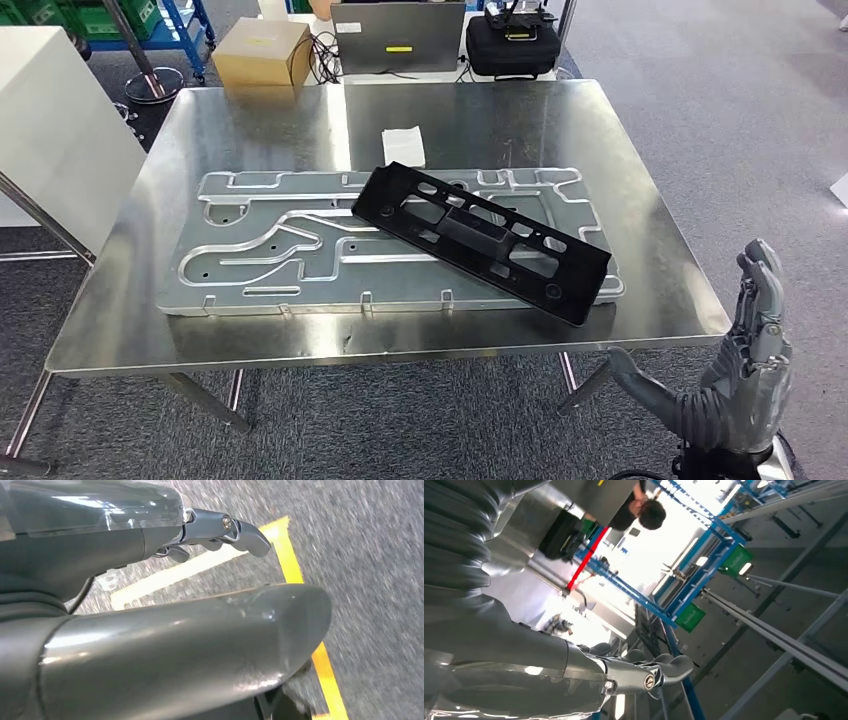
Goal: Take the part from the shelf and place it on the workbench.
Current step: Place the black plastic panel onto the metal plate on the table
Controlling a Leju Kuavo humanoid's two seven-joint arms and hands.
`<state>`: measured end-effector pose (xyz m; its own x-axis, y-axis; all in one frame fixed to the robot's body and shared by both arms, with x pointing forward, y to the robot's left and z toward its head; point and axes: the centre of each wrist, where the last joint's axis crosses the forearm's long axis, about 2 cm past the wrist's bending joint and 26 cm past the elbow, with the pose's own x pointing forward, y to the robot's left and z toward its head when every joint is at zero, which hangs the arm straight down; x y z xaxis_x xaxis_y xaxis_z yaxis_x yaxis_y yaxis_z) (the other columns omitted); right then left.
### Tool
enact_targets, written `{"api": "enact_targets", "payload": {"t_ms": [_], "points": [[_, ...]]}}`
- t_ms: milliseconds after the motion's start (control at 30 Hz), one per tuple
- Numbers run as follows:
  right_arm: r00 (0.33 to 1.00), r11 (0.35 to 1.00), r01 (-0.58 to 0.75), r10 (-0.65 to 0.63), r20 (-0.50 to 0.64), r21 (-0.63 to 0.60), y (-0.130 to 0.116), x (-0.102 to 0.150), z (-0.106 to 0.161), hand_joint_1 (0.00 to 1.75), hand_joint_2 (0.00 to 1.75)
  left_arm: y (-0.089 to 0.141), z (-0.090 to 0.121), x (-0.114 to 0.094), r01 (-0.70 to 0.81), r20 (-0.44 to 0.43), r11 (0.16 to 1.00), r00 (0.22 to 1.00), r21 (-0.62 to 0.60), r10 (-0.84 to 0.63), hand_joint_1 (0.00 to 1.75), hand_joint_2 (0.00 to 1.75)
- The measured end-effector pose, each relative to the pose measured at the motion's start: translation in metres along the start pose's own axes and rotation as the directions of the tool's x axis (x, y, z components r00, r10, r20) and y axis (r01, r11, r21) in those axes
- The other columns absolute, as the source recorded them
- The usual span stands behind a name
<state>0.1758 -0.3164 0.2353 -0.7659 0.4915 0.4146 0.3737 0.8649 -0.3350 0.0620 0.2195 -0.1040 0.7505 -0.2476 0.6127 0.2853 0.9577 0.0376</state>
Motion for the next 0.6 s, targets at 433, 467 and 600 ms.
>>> {"api": "enact_targets", "payload": {"t_ms": [433, 467, 600], "points": [[0.999, 0.999, -0.048, 0.049, 0.004, -0.018, -0.012, 0.009, 0.006, 0.0, 1.75, -0.005, 0.0, 0.002, -0.2, -0.002, 0.968, 0.979, 0.152, 0.202, 0.0, 0.0], [0.999, 0.999, -0.048, 0.048, 0.002, -0.019, -0.012, 0.009, 0.006, 0.0, 1.75, -0.005, 0.0, 0.002, -0.202, -0.003, 0.967, 0.979, 0.153, 0.205, 0.0, 0.0], [0.999, 0.999, -0.046, 0.045, -0.005, -0.025, -0.011, 0.01, 0.008, 0.0, 1.75, -0.005, 0.0, 0.001, -0.213, -0.006, 0.964, 0.976, 0.159, 0.217, 0.0, 0.0]]}}
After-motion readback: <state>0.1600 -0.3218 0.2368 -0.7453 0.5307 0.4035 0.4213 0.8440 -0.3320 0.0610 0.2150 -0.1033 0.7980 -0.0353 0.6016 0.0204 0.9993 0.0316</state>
